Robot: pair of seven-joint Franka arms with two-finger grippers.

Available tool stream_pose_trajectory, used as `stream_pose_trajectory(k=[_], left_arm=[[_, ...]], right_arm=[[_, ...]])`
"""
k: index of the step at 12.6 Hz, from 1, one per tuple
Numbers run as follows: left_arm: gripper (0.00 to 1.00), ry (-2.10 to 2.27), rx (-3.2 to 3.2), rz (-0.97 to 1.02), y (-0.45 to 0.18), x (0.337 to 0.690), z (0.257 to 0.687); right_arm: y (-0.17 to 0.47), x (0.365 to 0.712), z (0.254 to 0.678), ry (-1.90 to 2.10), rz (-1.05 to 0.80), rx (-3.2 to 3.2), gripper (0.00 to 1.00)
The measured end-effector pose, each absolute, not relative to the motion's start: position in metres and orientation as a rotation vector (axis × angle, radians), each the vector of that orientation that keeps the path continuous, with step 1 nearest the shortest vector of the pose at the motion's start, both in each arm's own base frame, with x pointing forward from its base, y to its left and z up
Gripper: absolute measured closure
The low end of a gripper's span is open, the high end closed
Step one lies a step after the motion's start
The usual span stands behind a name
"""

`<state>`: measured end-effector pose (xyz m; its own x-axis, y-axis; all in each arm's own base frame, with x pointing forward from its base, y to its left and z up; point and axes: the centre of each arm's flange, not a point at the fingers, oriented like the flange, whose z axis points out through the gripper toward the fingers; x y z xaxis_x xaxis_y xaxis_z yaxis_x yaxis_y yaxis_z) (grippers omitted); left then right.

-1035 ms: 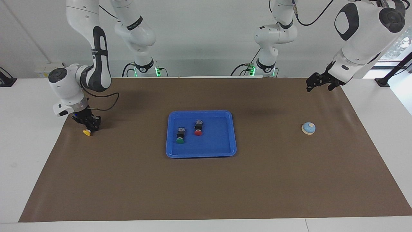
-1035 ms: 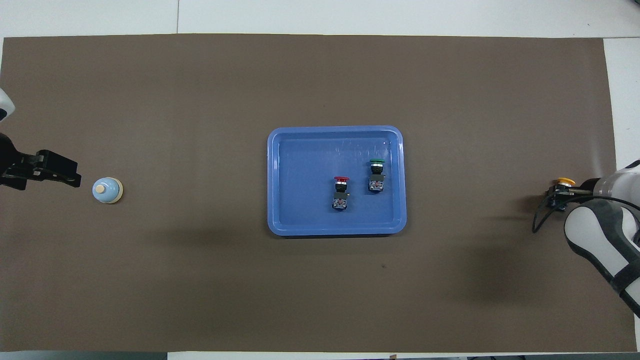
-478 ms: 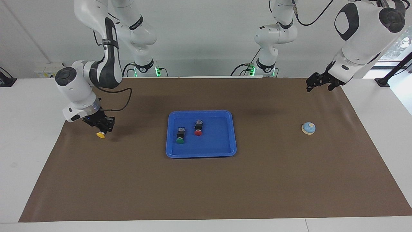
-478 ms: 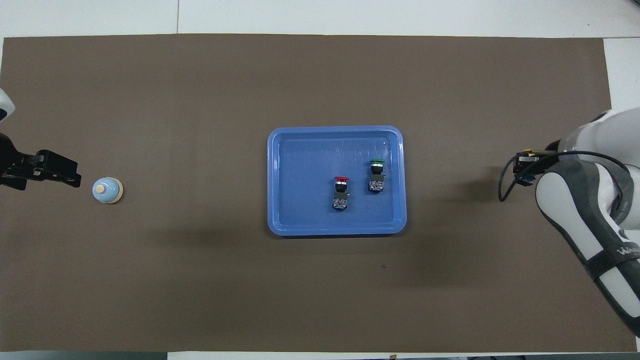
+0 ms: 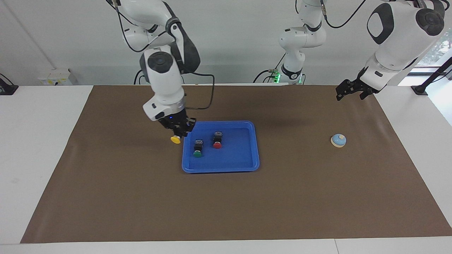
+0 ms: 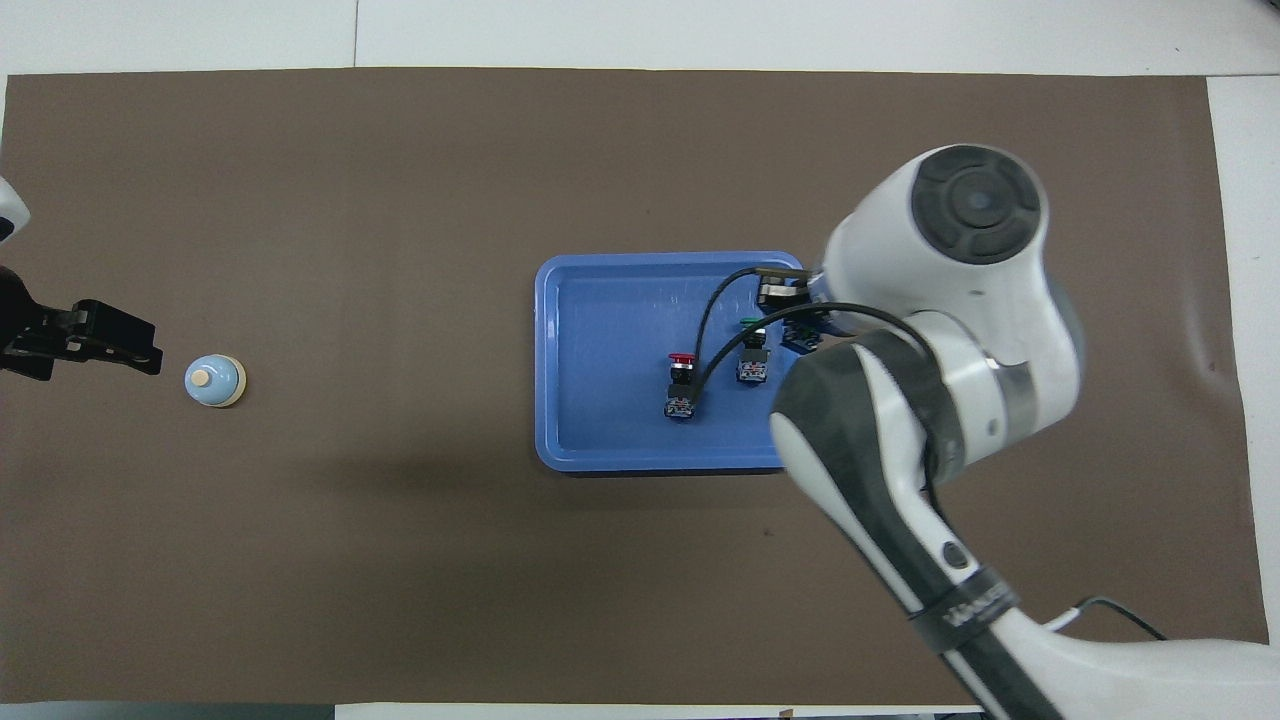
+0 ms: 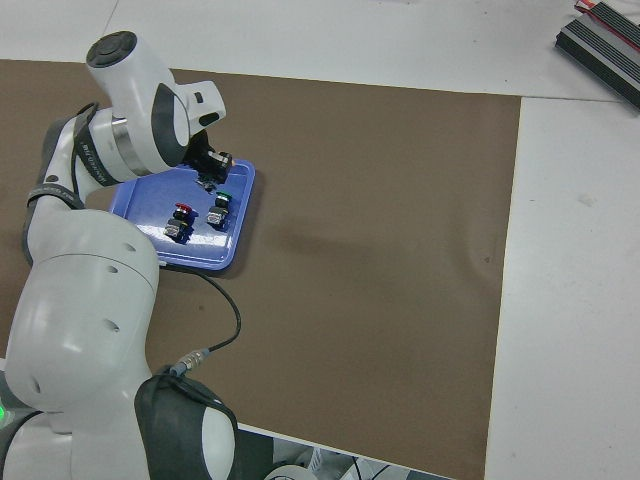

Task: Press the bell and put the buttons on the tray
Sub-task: 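Carry the yellow button into the tray and release it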

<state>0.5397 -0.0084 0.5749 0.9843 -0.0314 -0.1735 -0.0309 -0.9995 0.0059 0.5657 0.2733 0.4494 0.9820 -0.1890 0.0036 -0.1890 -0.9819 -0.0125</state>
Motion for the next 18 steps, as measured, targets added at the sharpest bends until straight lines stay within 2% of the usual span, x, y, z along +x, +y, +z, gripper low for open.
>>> stream_pose_trajectory(k=[3, 5, 10, 17, 18], left_arm=[[0.0, -0.049, 3.126, -0.273, -0.008, 0.54, 0.575], [0.0, -0.049, 3.126, -0.273, -0.008, 0.54, 0.575], [0.0, -0.049, 3.126, -0.273, -0.008, 0.54, 0.575], [0.0, -0.049, 3.126, -0.273, -0.008, 0.54, 0.575], [0.0, -0.049, 3.126, -0.273, -0.008, 0.54, 0.575]], right_arm=[[0.381, 0.562, 0.434, 0.284, 0.039, -3.111, 0.61], [0.415, 0.566, 0.409, 0.246, 0.05, -3.108, 0.61], [0.419, 0.582, 0.354, 0.261, -0.016, -3.064, 0.61], [0.435, 0.544, 0.3, 0.188, -0.048, -3.045, 0.6], [0.437, 0.54, 0.299, 0.183, -0.043, -3.048, 0.55]])
